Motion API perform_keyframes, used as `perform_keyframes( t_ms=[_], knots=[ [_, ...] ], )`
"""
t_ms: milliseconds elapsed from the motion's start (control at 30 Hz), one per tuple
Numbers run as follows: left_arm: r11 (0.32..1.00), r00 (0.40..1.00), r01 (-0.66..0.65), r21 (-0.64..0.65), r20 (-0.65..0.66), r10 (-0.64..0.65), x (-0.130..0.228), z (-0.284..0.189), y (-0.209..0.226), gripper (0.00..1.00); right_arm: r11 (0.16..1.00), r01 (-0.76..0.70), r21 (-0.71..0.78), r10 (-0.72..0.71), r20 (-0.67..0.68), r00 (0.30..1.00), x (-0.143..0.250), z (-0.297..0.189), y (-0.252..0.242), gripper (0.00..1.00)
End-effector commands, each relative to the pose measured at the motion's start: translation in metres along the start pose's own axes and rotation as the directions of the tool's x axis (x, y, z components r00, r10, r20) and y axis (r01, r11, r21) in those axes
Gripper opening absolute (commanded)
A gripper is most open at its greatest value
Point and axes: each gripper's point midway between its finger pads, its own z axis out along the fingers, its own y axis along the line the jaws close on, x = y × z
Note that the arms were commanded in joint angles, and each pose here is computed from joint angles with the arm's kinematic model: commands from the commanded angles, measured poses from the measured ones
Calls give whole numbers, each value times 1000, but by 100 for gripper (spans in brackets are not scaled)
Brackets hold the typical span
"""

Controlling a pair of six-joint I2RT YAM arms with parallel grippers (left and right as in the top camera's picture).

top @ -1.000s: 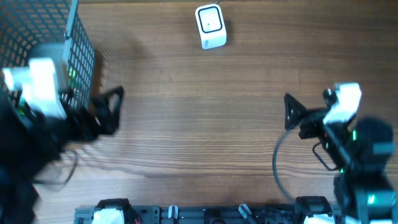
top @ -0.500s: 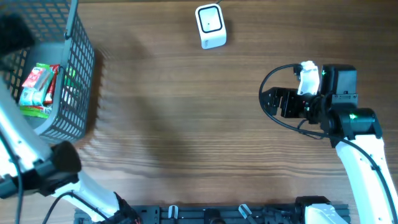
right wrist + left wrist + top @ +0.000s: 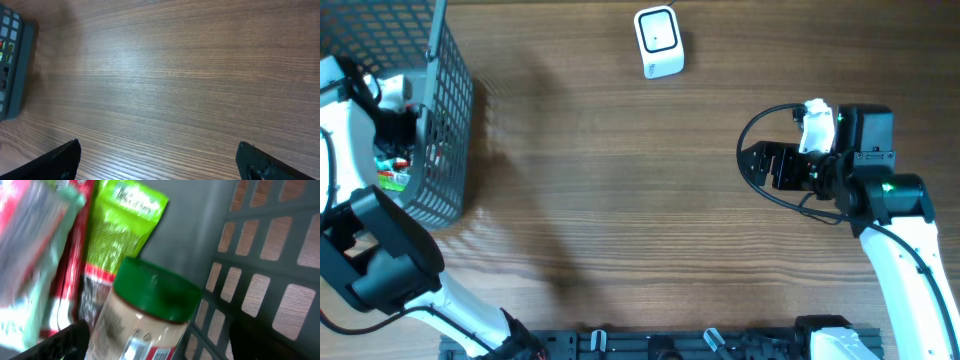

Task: Scan the item barcode
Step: 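Reach the left gripper into the basket and grasp the green-lidded jar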

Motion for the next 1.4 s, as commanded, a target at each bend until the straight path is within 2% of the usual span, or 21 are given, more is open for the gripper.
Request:
perform_keyframes(
  t_ms=[0,233,300,433,533,667,767,867,967,1033,1233,1333,1367],
  knots=[
    [990,993,-121,-66,-5,121,-4,5,-12,87,1000,-6,14,6,18,1000,-6,-3,-1,100],
    [992,995,-103,-71,-12,103,-2,10,-4,88,1000,-6,14,5,18,1000,-6,-3,-1,100],
    [996,996,-85,-16,-30,84,3,18,-6,86,1000,-6,14,5,18,1000,-6,-3,-1,100],
    [998,996,-68,-7,-61,67,9,30,0,75,1000,-9,14,9,18,1000,-6,-3,-1,100],
    [999,995,-52,-4,-91,51,14,42,6,74,1000,-9,14,8,18,1000,-6,-3,-1,100],
    [999,995,-49,-6,-88,48,12,50,10,64,1000,-8,14,8,18,1000,-6,-3,-1,100],
    [999,996,-50,-12,-80,49,10,50,11,75,1000,-9,14,8,17,1000,-6,-3,-1,100],
    [998,998,-52,-28,-28,51,-6,32,11,78,1000,-9,14,9,15,1000,-5,-3,-1,100],
    [996,997,-62,-57,40,65,-22,4,11,93,1000,-9,14,9,15,1000,-5,-3,-1,100],
    [995,998,-58,-82,-5,58,-11,4,15,96,1000,-9,14,9,16,1000,-6,-3,-1,100],
    [995,996,-52,-91,-78,45,21,33,19,87,1000,-8,14,8,19,1000,-6,-3,-1,99],
    [994,995,-51,-92,-91,43,37,55,20,78,1000,-6,13,6,23,1000,-7,-3,-1,99],
    [994,996,-52,-97,-83,44,35,56,21,68,1000,-6,13,6,24,1000,-8,-3,-1,100]
  ],
)
